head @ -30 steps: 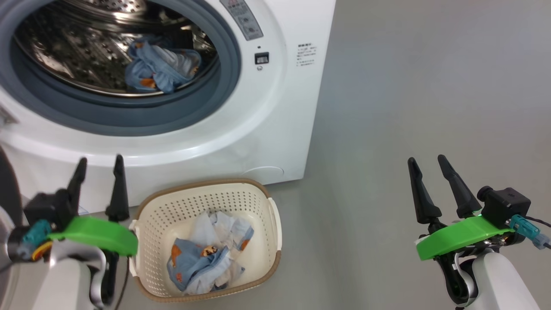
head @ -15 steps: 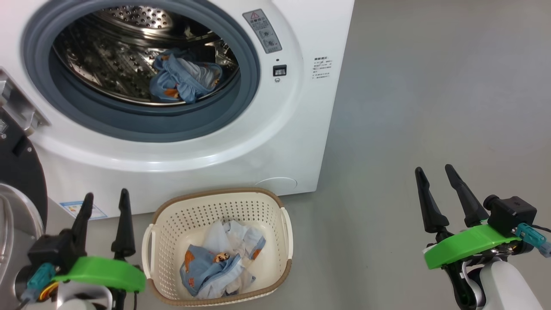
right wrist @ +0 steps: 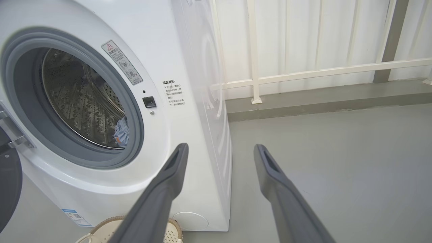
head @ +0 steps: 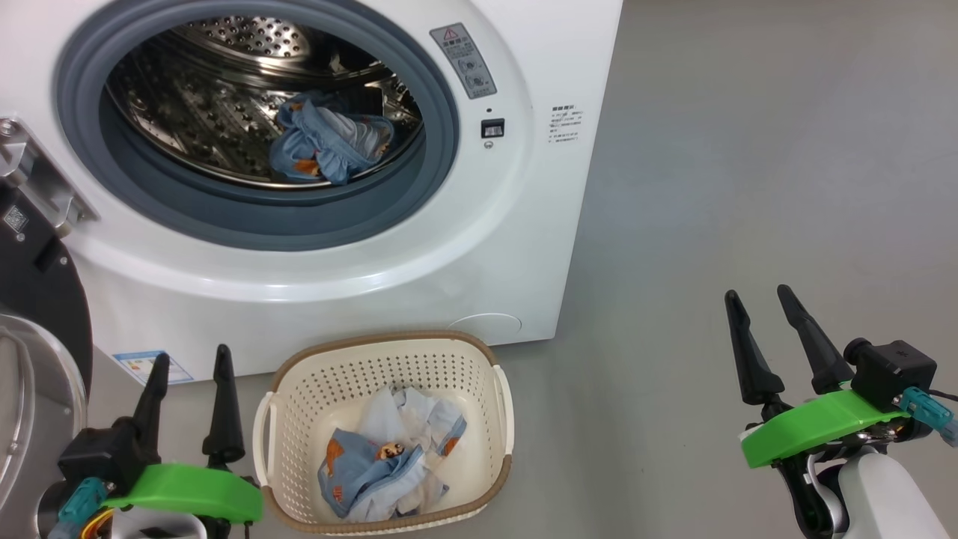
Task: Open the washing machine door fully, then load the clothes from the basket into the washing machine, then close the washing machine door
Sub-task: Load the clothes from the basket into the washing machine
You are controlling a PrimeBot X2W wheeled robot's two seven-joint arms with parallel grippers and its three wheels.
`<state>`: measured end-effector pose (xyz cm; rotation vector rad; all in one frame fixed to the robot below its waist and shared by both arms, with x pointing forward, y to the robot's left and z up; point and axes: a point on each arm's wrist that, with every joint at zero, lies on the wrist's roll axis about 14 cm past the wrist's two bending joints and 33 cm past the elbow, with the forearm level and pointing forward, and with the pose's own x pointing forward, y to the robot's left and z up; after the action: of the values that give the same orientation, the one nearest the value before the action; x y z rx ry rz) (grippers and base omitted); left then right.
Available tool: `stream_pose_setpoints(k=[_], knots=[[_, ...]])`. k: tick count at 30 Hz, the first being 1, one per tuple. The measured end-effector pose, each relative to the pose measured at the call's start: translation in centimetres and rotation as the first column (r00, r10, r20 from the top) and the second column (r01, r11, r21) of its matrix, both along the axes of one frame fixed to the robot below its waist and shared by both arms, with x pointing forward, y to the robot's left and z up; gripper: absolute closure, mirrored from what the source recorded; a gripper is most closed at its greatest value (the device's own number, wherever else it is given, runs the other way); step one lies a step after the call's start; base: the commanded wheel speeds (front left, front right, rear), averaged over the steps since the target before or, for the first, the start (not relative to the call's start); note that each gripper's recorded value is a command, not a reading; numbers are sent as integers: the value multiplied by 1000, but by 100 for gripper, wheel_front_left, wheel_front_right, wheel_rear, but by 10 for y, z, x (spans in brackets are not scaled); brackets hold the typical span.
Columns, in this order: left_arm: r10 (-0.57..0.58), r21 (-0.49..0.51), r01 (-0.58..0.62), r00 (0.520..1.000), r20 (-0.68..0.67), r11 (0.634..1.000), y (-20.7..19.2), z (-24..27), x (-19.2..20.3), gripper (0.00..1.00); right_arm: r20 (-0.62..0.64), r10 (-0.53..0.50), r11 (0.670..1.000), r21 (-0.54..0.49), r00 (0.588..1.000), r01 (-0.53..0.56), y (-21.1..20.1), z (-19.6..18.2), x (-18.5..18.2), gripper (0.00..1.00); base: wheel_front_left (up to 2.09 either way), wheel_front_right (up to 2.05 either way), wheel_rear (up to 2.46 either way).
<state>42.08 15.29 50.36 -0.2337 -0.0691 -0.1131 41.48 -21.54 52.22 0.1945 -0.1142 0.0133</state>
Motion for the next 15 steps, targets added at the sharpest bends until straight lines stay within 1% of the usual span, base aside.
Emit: stream_pose_setpoints(k=[15], knots=[[12,-13,-12,1000,0,1000,1,0,-2,0,-4,14,1000,-10,1000,-14,3,-1,-1,0,0,0,0]])
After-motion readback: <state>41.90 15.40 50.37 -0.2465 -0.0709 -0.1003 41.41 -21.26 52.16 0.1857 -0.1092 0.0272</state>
